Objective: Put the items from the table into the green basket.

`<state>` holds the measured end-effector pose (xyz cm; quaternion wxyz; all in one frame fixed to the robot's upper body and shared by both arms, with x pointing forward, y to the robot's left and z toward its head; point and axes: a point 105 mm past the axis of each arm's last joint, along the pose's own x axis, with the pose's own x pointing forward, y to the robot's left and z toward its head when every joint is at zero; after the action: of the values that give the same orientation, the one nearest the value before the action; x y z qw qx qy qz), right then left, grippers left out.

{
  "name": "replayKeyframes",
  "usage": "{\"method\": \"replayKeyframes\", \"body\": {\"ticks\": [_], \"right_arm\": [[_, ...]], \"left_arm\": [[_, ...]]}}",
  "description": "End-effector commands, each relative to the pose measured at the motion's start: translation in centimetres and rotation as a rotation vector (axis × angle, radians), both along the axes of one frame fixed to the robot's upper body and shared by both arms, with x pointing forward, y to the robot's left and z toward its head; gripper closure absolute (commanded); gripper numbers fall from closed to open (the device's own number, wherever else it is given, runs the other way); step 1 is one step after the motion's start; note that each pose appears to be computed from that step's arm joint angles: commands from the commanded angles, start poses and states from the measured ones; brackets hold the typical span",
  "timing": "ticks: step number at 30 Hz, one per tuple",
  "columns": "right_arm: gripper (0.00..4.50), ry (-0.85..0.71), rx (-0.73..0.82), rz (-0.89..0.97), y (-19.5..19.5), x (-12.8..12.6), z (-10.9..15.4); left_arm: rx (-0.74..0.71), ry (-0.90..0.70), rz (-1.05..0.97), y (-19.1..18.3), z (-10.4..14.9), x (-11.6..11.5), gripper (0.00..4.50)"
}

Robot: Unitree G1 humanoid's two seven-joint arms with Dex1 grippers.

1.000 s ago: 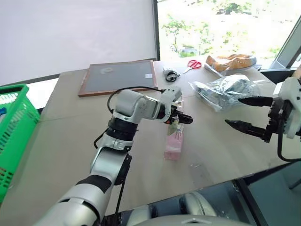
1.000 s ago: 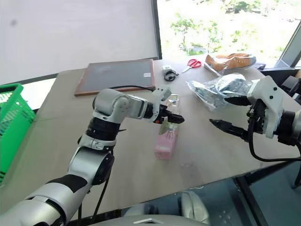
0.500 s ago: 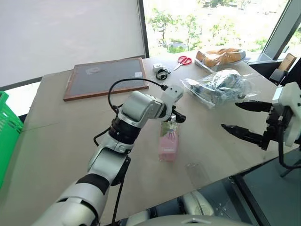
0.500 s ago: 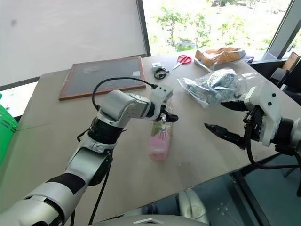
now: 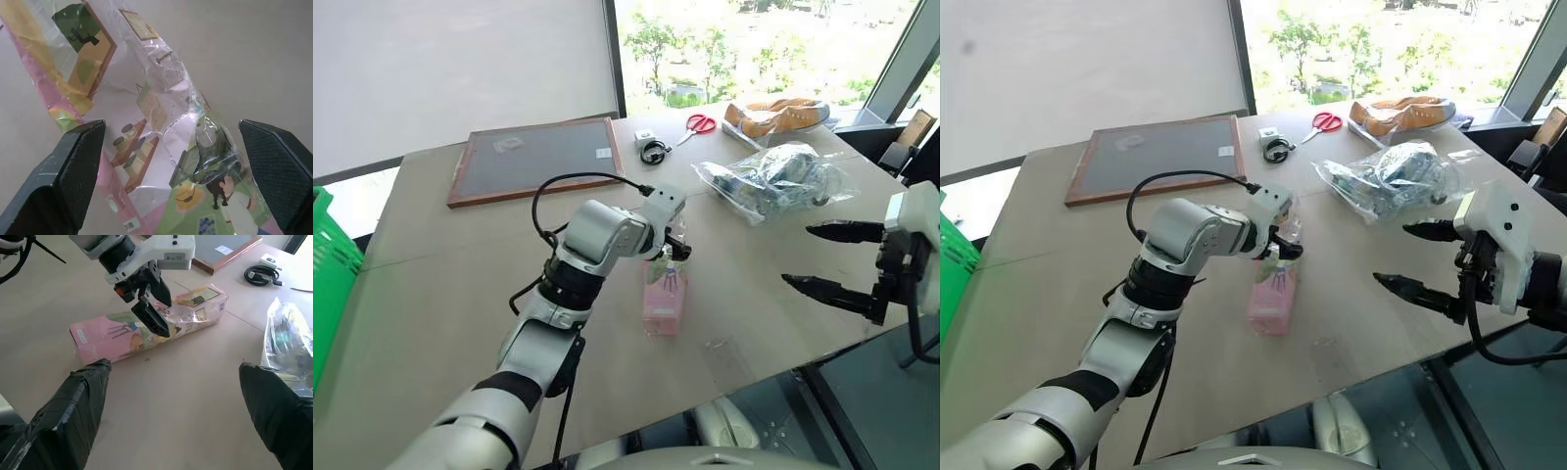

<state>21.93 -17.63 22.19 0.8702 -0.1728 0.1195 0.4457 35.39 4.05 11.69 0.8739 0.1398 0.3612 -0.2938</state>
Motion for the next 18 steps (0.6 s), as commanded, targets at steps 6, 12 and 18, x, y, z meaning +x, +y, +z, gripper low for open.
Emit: {"method": "replayKeyframes", "body": {"ticks": [6,12,18], "right_arm": [[0.00,-0.060,0.006,0.024,0.3,-0.1,1.1],[0.00,-0.068,0.017,0.032,0.6,0.3,1.0],[0.00,-0.071,0.017,0.031,0.6,0.3,1.1]], "left_arm": [[0.039,-0.114,0.084,1.7,2.7,1.5,0.02],[0.066,-0.114,0.071,2.0,1.9,1.2,0.02],[-0.024,0.021,0.073,0.8,0.3,0.2,0.02]]}}
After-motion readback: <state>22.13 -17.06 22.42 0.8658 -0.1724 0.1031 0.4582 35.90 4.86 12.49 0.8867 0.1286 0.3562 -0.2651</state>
